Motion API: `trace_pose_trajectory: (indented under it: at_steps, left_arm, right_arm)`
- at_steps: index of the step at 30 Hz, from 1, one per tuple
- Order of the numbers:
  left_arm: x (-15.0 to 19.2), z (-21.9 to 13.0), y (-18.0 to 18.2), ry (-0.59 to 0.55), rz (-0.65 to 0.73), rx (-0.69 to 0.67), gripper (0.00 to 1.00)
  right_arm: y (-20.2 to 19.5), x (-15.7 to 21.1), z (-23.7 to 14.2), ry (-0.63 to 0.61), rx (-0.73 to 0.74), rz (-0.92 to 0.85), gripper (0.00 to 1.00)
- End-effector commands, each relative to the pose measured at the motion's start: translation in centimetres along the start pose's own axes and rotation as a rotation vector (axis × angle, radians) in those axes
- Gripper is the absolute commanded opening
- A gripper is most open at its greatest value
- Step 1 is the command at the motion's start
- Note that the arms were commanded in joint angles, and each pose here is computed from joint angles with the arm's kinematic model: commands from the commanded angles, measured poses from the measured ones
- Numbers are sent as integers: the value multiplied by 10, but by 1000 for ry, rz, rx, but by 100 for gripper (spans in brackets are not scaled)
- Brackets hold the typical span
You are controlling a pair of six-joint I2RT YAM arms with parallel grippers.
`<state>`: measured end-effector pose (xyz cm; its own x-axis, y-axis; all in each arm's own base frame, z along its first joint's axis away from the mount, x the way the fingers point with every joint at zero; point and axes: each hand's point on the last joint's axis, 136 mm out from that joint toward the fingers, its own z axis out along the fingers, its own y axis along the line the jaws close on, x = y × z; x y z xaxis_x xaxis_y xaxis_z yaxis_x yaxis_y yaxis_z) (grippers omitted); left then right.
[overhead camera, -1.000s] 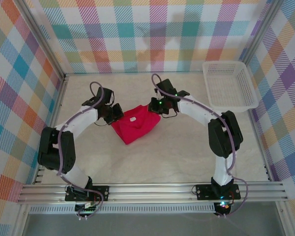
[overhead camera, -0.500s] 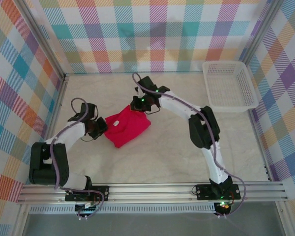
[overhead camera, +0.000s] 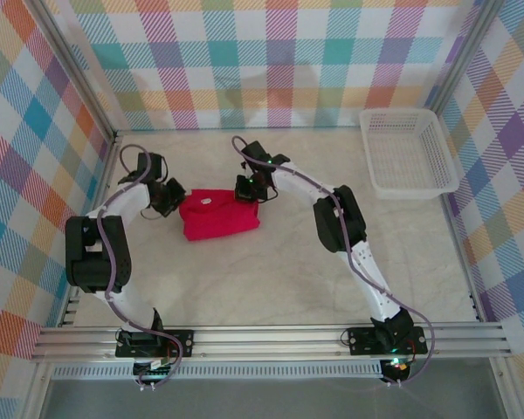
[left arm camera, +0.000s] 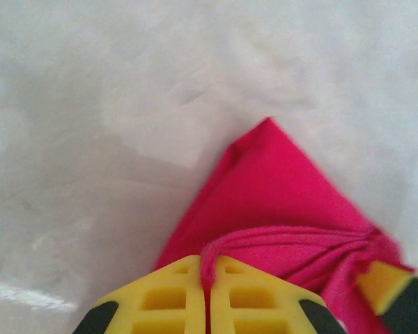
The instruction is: Fold the inside-out t-shirt
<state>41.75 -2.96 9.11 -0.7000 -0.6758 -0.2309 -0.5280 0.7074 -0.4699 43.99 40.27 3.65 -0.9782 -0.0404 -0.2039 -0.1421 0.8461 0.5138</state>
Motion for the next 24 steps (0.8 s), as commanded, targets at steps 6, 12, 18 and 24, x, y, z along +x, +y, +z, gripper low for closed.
trace_pose_trajectory:
  at_steps: [6,12,18,24]
  left_arm:
    - [-6,4,-21,22,78,-52,0]
    - [-21,37,-28,55,86,-75,0]
    - [-31,75,-51,103,104,-33,0]
    - [-36,90,-77,118,171,-2,19]
  right_arm:
    - [16,-15,-65,-120,-18,-3,0]
    - [-9,-24,-59,-138,70,29,0]
    - [-66,-17,-30,-128,203,123,0]
    - [-78,-20,-20,-92,255,121,2]
